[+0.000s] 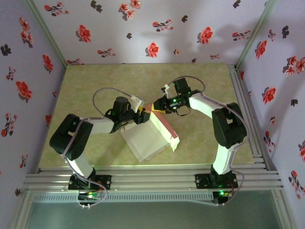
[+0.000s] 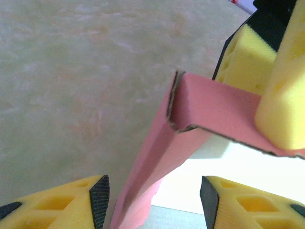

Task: Fold the paper box

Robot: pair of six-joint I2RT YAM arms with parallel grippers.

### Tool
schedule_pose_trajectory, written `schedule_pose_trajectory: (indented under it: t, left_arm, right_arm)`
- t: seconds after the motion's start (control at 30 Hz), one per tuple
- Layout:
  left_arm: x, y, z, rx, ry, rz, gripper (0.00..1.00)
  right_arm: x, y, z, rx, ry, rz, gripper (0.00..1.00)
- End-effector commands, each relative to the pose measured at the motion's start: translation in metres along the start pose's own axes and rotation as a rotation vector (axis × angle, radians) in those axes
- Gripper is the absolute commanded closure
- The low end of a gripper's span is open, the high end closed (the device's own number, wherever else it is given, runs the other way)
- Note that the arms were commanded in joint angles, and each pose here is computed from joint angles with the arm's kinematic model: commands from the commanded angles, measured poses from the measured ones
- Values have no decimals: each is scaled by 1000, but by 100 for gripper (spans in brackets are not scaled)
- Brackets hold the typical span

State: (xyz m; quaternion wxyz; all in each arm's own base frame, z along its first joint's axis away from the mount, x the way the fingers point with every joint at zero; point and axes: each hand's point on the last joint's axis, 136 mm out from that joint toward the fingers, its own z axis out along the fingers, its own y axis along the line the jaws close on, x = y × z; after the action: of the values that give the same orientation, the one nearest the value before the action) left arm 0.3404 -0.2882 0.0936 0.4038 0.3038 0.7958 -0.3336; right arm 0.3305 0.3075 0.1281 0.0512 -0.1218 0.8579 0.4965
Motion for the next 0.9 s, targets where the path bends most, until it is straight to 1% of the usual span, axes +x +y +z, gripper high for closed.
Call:
schedule_pose_trajectory:
  t: [0.0,0.13,0.27,0.47,0.57,0.8,0.87]
  left_arm:
    - [6,-7,-11,73,46,-7,45]
    - [11,-4,-14,75,82,-15,44]
    - [17,1,-7,73,115,-37,45]
    - [15,9,6,66,97,-50,48]
    - [14,17,12,38,90,-56,52]
    - [12,27,19,-8,64,-52,56]
    - [12,28,22,-16,58,-49,58]
  right_arm:
    - [4,-6,3,36,8,31,57]
    - [3,-5,3,35,8,31,57]
    - [3,-4,4,31,11,31,57]
    - [2,-3,3,30,12,29,57]
    - [3,-3,3,30,14,30,57]
    - [4,-4,5,27,19,34,58]
    - [3,-5,6,25,19,36,57]
